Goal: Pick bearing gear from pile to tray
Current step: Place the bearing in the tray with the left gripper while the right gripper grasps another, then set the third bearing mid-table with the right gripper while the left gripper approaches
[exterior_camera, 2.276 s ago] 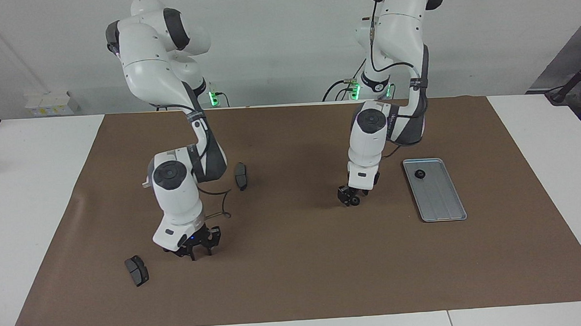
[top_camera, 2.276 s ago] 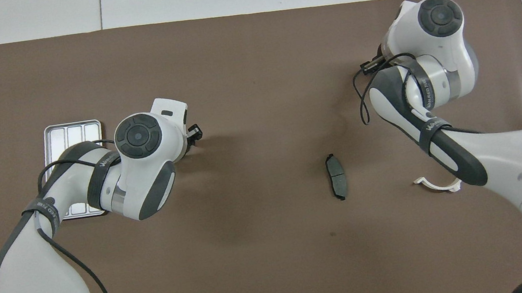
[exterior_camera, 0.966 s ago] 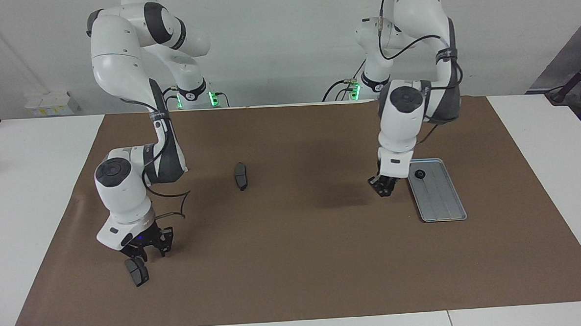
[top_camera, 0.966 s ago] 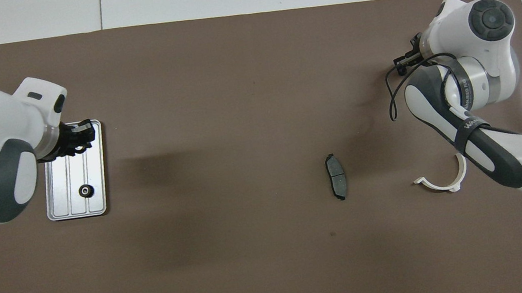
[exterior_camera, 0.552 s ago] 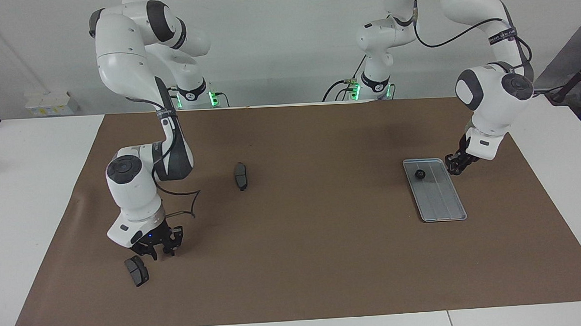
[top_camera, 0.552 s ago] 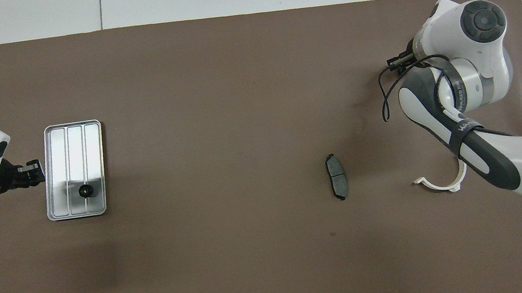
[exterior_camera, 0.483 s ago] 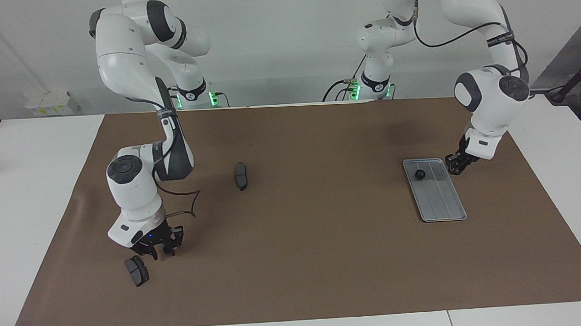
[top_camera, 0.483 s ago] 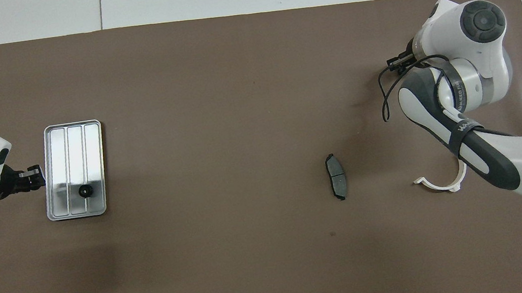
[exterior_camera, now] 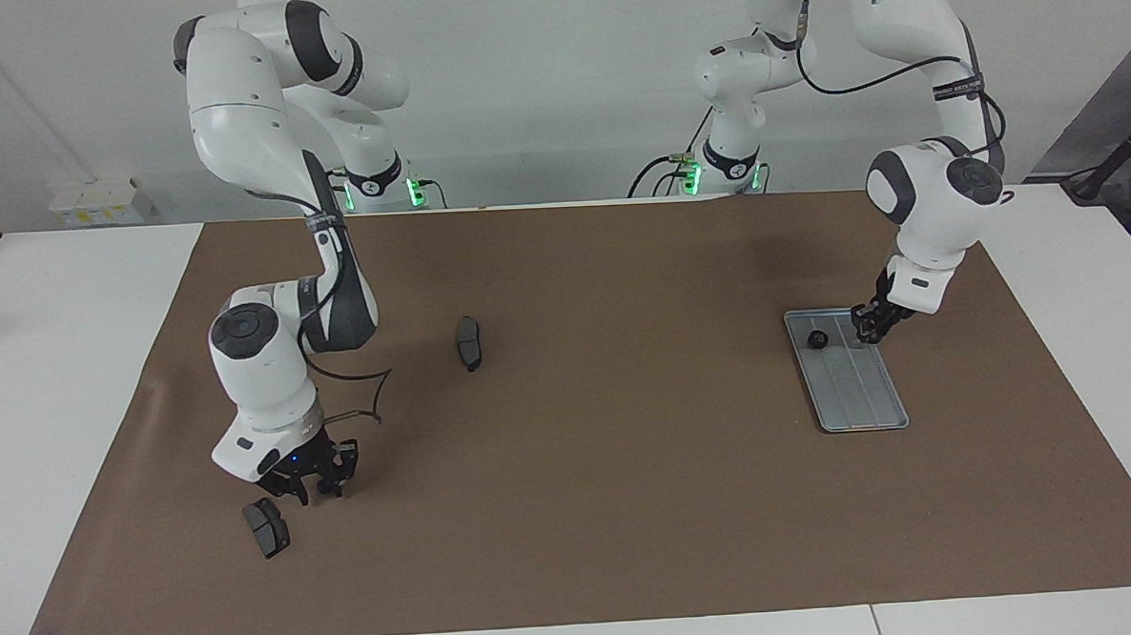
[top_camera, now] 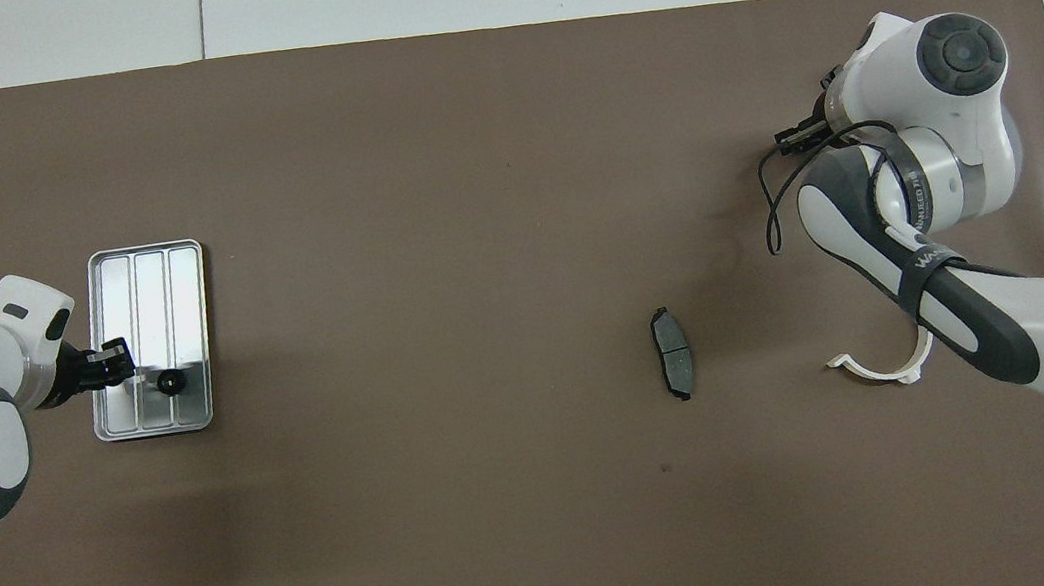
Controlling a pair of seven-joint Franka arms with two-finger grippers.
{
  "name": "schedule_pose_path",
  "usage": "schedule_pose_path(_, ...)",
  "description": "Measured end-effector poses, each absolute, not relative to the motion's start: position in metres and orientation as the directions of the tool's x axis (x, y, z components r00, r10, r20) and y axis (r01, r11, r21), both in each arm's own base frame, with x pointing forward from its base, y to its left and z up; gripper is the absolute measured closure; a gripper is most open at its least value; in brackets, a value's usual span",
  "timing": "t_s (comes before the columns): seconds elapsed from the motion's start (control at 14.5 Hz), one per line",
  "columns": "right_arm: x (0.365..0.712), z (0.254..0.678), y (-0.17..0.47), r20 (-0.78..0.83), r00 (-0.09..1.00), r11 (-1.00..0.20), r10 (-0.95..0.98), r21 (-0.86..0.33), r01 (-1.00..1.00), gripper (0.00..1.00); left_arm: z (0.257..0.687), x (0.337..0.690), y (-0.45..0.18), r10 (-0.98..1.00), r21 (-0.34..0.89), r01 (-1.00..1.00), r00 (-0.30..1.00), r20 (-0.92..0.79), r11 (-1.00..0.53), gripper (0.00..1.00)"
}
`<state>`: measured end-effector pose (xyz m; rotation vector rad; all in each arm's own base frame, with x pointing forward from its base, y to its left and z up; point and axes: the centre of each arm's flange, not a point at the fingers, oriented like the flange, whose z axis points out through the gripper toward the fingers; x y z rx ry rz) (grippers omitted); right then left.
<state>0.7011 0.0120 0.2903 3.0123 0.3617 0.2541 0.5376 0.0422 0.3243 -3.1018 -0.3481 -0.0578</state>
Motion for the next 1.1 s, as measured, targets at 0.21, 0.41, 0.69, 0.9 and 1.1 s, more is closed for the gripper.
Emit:
schedule_pose_path(0.21,0.696,0.291,0.012,0.147,0.959,-0.967,0.243,0.117,0.228,0.67,0.316,0.532,0.042,0.214,-0.016,0.214,0.976,0.033,-0.977,0.48)
schedule_pose_path(0.41,0.695,0.291,0.012,0.144,0.959,-0.967,0.244,0.117,0.228,0.70,0.327,0.537,0.042,0.187,-0.016,0.188,0.981,0.052,-0.982,0.17)
schedule_pose_path(0.69,0.695,0.292,0.016,0.145,0.958,-0.965,0.249,0.116,0.234,0.76,0.397,0.559,0.039,0.156,-0.027,0.157,0.987,0.030,-0.987,0.00)
schedule_pose_path(0.9,0.694,0.303,0.035,0.164,0.948,-0.960,0.272,0.106,0.257,0.76,0.447,0.568,0.031,0.144,-0.032,0.145,0.989,0.015,-0.989,0.00)
schedule_pose_path(1.1,0.694,0.326,0.075,0.208,0.935,-0.957,0.289,0.080,0.278,0.76,0.485,0.571,0.021,0.129,-0.033,0.130,0.991,0.036,-0.991,0.00)
